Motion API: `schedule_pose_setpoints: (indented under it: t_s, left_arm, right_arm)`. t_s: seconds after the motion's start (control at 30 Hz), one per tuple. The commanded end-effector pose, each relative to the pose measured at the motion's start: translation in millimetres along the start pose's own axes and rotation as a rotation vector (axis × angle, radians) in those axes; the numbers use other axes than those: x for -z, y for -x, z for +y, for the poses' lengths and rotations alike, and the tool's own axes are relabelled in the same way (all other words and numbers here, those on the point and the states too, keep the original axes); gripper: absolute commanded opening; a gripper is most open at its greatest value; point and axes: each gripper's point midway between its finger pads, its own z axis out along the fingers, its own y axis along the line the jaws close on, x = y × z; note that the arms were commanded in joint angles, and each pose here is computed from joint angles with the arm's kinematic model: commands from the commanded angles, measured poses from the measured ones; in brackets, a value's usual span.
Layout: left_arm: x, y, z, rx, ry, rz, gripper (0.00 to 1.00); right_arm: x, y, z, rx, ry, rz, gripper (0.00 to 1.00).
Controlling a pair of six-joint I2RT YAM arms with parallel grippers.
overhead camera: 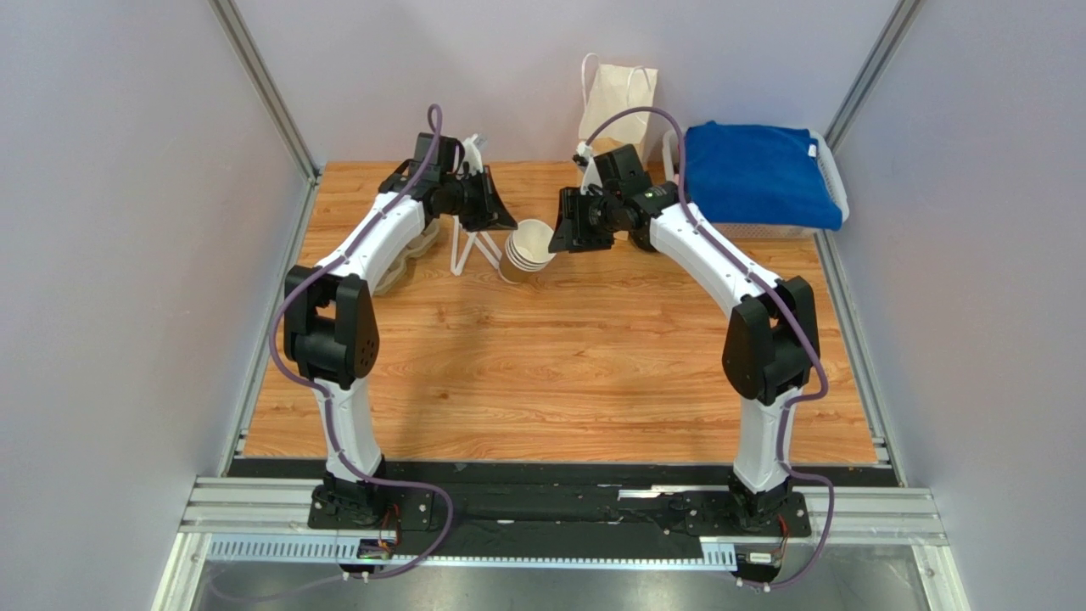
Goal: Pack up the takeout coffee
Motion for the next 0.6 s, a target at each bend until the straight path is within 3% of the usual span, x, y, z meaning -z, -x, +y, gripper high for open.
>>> schedule_pose_setpoints:
  t_s: [0.0,0.2,0.57]
  left_arm:
    - [17,11,-22,-0.025,-0.071,-0.045,0.0]
    - [17,11,-24,-0.022,-0.082,-0.042,0.0]
    - [19,8,-24,-0.015,-0.092,-0.035,0.0]
  right_arm:
    - [2,28,12,-0.016,0.024,-0.072,0.47]
    - [-13,28,4,-0.037,0.007,-0.058,0.41]
    - [-28,23,-9,-0.063,-0.045,-0.038,0.41]
